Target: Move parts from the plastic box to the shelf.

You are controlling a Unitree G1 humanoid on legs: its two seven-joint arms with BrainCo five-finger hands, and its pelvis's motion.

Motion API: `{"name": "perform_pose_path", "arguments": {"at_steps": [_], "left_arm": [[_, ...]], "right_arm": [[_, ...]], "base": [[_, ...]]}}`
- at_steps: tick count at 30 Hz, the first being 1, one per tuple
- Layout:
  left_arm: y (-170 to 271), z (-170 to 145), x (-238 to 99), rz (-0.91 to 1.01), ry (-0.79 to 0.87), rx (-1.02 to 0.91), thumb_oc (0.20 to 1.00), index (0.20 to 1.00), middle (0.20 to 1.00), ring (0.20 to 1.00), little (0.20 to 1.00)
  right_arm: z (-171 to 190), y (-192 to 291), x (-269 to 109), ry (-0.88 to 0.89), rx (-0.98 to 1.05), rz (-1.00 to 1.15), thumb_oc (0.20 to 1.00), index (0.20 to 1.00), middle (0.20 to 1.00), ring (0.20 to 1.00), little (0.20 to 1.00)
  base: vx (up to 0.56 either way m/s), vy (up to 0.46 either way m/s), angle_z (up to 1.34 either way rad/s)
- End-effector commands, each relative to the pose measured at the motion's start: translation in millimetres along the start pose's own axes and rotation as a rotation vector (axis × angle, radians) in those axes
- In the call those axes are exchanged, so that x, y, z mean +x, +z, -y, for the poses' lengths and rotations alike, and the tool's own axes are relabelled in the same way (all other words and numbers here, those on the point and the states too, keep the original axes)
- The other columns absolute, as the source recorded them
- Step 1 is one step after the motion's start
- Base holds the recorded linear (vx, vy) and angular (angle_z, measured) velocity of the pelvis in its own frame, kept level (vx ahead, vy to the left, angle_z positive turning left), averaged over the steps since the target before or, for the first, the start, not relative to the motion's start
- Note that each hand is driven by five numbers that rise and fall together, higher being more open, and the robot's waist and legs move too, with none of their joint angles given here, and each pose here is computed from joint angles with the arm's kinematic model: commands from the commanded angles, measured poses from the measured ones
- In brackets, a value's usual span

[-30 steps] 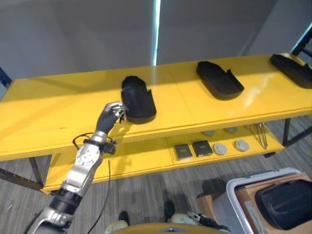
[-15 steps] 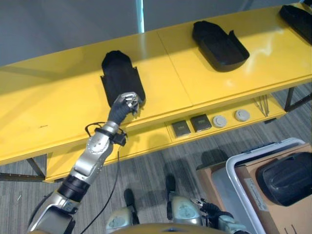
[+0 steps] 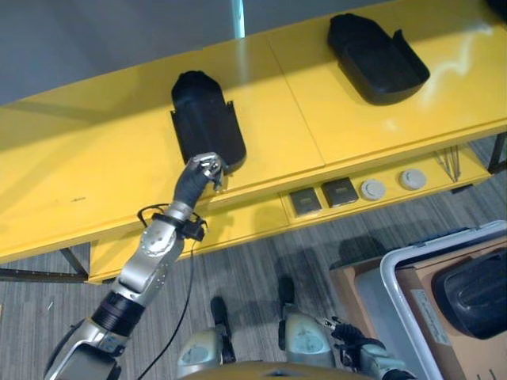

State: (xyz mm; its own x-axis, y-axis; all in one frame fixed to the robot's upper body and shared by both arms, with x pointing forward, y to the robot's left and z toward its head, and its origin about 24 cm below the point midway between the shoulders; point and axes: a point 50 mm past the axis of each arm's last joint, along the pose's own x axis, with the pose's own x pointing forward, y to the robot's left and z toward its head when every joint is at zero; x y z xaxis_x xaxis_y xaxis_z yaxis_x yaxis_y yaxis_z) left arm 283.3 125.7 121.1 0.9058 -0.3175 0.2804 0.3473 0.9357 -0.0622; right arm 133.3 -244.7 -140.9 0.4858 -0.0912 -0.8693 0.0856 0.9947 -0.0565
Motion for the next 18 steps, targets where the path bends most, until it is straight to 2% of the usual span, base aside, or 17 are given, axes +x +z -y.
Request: {"name": "perform_pose_path", "arguments": {"at_steps": [1, 11, 18], "left_arm": [[33, -2, 12, 0.171, 0.008, 0.043, 0.200, 0.200, 0.200, 0.200, 0.200], [47, -20, 34, 0.208, 0.110, 0.137, 0.200, 0.200, 0.200, 0.200, 0.200], [61, -22, 39, 0.280, 0.112, 0.170, 0.200, 0.200, 0.200, 0.200, 0.200]], "right_arm": [[-10, 0, 2, 0.031, -0.008, -0.014, 1.000, 1.000, 1.000, 1.000, 1.000], [-10, 10, 3, 0.040, -0.037, 0.003, 1.000, 1.000, 1.000, 1.000, 1.000], [-12, 12, 4, 0.048, -0.034, 0.011, 1.000, 1.000, 1.000, 1.000, 1.000]], "base": [[0.00, 0.000, 0.00], [0.00, 0.000, 0.00], [-0.01, -0.002, -0.07]]}}
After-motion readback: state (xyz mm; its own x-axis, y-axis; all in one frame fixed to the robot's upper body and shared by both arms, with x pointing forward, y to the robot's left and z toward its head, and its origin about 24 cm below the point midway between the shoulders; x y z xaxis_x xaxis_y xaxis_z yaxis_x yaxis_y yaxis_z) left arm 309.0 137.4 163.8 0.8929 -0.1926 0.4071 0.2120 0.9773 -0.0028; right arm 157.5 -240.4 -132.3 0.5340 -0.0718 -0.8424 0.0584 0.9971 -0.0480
